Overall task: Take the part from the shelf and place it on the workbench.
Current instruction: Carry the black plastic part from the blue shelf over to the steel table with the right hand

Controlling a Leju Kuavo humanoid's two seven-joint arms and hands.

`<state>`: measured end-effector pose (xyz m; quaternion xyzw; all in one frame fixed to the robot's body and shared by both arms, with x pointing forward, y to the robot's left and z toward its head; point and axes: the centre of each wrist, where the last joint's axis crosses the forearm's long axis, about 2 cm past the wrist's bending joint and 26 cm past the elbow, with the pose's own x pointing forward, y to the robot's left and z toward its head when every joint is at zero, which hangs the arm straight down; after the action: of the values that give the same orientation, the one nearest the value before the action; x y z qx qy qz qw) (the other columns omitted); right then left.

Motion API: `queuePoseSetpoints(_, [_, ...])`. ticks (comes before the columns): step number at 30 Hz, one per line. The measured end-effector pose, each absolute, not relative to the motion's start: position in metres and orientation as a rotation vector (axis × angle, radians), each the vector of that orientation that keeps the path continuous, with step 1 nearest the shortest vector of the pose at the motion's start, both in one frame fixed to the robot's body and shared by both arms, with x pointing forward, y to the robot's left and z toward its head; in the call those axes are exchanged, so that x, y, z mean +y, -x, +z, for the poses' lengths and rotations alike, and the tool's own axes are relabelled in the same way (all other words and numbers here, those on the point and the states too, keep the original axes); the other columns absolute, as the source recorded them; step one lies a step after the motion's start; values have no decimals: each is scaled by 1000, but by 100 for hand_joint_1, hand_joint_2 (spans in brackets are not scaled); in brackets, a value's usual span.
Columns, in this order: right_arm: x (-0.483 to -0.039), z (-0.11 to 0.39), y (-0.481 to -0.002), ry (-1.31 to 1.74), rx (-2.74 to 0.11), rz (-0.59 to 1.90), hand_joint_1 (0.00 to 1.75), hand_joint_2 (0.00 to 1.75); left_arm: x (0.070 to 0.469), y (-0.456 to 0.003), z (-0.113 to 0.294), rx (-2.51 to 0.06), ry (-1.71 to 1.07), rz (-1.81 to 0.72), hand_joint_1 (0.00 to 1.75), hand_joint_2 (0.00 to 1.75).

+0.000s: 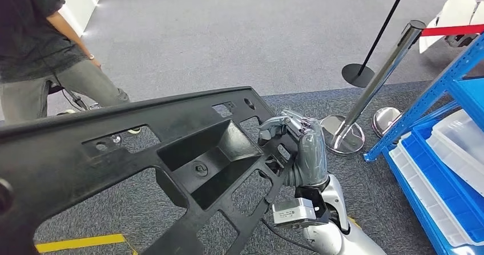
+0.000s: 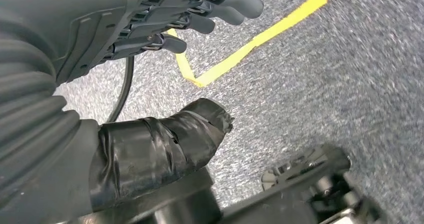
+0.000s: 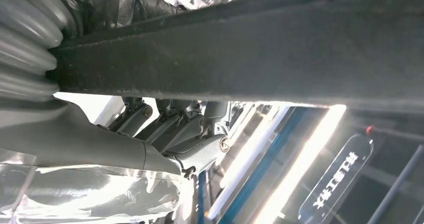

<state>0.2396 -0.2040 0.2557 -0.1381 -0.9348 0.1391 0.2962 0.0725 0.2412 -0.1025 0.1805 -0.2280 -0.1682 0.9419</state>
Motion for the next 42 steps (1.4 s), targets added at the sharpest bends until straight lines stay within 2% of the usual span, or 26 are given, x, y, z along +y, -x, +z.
queuePoseSetpoints(42, [-204,252,-238,226,-2478,334,175,175,243,-72,-103,-467,-377,-346,0,175])
